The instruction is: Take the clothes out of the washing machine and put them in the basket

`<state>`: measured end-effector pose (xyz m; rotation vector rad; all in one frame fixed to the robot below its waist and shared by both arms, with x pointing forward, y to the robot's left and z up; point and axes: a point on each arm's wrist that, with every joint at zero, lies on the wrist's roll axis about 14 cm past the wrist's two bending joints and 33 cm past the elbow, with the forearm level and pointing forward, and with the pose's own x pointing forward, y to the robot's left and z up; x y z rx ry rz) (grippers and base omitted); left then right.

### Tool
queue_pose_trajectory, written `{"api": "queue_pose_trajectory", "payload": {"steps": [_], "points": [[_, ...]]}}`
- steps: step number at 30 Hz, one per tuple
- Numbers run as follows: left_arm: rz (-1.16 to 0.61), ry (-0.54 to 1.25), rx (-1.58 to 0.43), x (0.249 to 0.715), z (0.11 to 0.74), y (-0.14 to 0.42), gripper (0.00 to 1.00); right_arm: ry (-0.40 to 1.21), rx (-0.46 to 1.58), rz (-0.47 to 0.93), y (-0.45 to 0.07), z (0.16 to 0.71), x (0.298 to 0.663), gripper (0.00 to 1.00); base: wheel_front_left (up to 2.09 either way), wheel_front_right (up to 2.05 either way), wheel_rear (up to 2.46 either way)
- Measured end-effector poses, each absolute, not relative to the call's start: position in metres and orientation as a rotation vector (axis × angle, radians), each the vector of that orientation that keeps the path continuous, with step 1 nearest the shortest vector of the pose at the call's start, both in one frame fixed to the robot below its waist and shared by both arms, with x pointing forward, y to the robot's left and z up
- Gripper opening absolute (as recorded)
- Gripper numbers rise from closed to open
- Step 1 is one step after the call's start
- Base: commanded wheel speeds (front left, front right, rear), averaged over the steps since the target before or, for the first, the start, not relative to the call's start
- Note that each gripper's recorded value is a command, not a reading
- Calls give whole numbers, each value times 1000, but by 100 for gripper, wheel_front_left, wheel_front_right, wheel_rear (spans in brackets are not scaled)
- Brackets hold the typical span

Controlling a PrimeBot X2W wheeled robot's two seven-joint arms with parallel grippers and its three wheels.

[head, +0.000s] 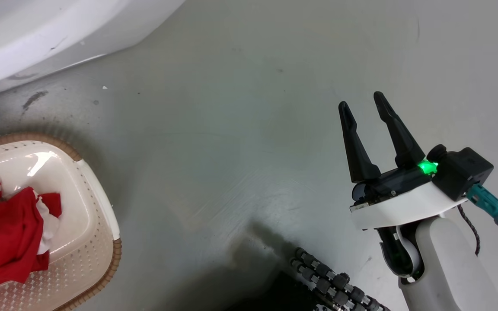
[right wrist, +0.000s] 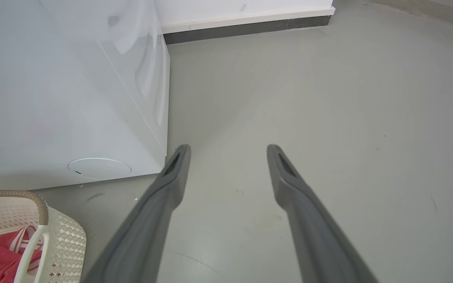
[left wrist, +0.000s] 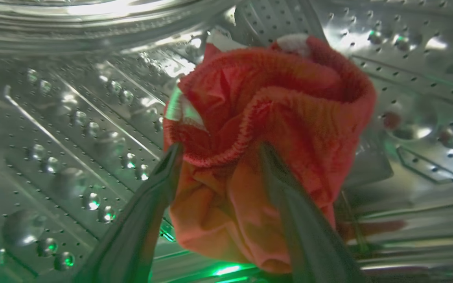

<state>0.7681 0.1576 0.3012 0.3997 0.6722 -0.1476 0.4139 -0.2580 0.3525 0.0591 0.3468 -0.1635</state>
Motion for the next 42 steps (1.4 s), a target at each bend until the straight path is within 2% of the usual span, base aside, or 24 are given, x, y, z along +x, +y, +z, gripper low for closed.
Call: {"api": "queue_pose_trajectory", "payload": {"steps": [5,6,8,15,25,42], "points": [[-131,685,393,768,297,159,100,357,56,-166,-259,349,413,100,0,0,0],[-123,692,389,767,296,160,55,359,56,-166,-259,349,413,100,0,0,0],[-112,699,383,767,295,161,0,359,55,-169,-259,348,412,100,0,0,0],[-81,642,368,770,300,160,0,353,52,-188,-265,351,411,100,0,0,0],[-59,426,281,778,349,160,0,296,44,-196,-271,369,417,100,0,0,0],[-43,213,131,730,401,176,0,145,21,-217,-280,426,414,100,0,0,0]]}}
